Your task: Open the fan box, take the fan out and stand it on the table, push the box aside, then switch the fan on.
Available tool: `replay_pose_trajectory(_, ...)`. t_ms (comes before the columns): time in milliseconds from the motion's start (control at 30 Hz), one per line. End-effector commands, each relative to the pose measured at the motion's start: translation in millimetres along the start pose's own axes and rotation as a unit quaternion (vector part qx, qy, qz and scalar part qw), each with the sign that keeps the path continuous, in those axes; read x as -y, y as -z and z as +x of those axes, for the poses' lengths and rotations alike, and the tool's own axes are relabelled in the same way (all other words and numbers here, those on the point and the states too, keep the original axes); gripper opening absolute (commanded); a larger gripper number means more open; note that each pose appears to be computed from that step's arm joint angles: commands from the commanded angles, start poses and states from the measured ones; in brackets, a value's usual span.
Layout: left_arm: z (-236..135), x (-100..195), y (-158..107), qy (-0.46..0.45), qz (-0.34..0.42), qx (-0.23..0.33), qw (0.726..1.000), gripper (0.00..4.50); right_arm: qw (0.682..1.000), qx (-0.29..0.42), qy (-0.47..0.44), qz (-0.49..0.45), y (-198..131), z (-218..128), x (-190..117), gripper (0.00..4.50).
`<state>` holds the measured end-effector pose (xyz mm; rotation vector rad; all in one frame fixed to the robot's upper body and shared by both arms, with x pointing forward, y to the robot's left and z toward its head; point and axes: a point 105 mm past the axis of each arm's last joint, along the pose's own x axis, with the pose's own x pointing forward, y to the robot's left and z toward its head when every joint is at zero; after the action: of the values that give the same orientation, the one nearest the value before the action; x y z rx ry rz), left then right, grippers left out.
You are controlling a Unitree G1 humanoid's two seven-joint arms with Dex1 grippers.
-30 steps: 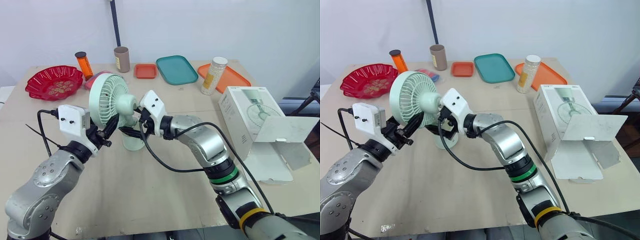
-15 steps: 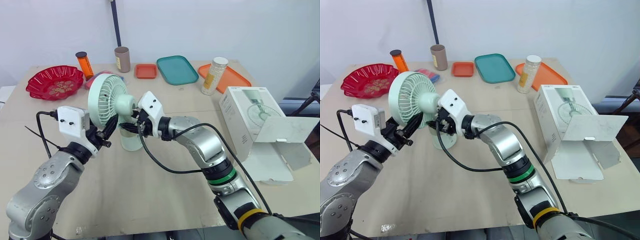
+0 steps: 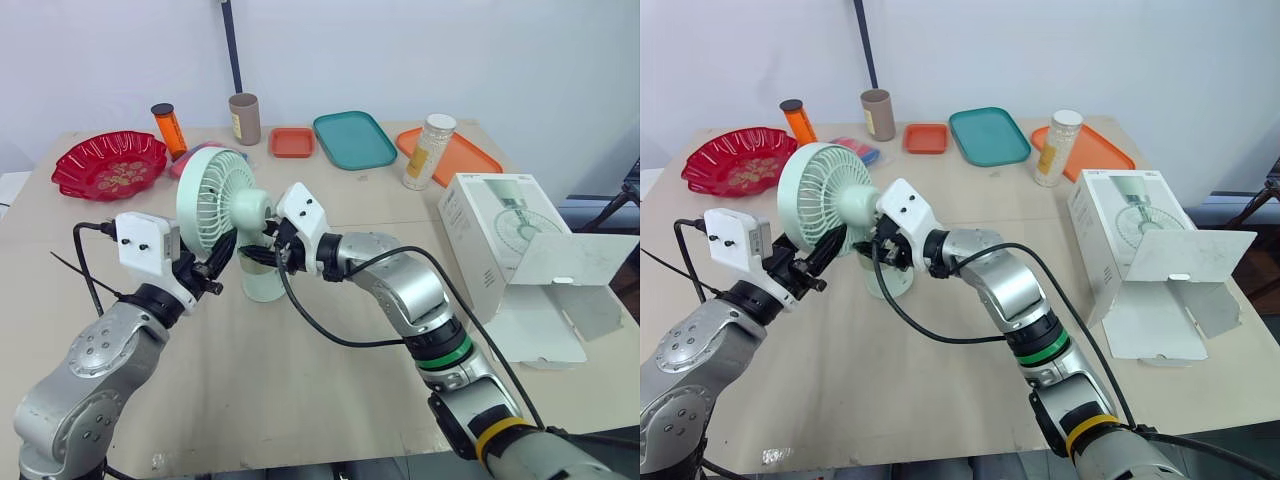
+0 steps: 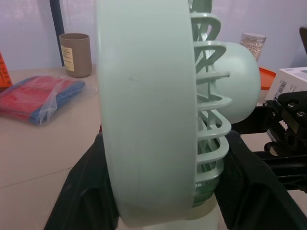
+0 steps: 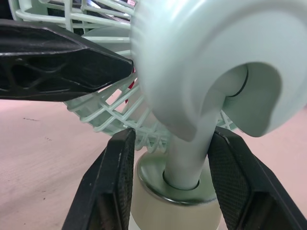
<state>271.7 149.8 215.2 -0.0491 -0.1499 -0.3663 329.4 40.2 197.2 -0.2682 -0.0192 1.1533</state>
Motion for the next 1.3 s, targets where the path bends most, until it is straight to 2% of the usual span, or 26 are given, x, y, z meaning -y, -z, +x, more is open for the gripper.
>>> replay_pose_trajectory(33,-4.1,4.0,-24.5,0.005,0.022,0.050,0.998,3.97,1.000,0.022,-0.005,-0.015,-13.1,0.3,-1.0,2.11)
replay_pose_trajectory(100,-5.2,3.4,-26.0,0.005,0.022,0.052,0.998,4.38,1.000,0.023,-0.006,-0.016,-13.4,0.4,-1.2,2.11)
replay_pose_trajectory(333,-12.5,-4.7,-33.2,0.001,0.027,0.054,0.998,4.38,1.000,0.024,-0.010,-0.017,-13.2,1.2,-2.8,2.11)
replay_pose_trajectory(767,-39.1,-68.9,-80.3,-0.066,0.006,0.095,0.993,4.38,0.999,0.025,-0.015,-0.017,-12.3,1.3,-4.0,2.11)
replay_pose_trajectory(967,-39.0,-65.1,-80.9,-0.054,0.008,0.088,0.995,4.38,0.999,0.025,-0.017,-0.018,-11.8,1.2,-5.0,2.11)
replay_pose_trajectory(1133,-46.5,-77.7,-64.0,-0.071,0.031,0.047,0.996,4.38,0.999,0.030,-0.024,-0.016,-13.2,0.3,-8.0,2.11)
replay_pose_trajectory(1300,-47.9,-78.5,-56.5,-0.069,0.033,0.039,0.996,4.38,0.999,0.035,-0.034,-0.016,-14.9,-1.1,-10.7,2.11)
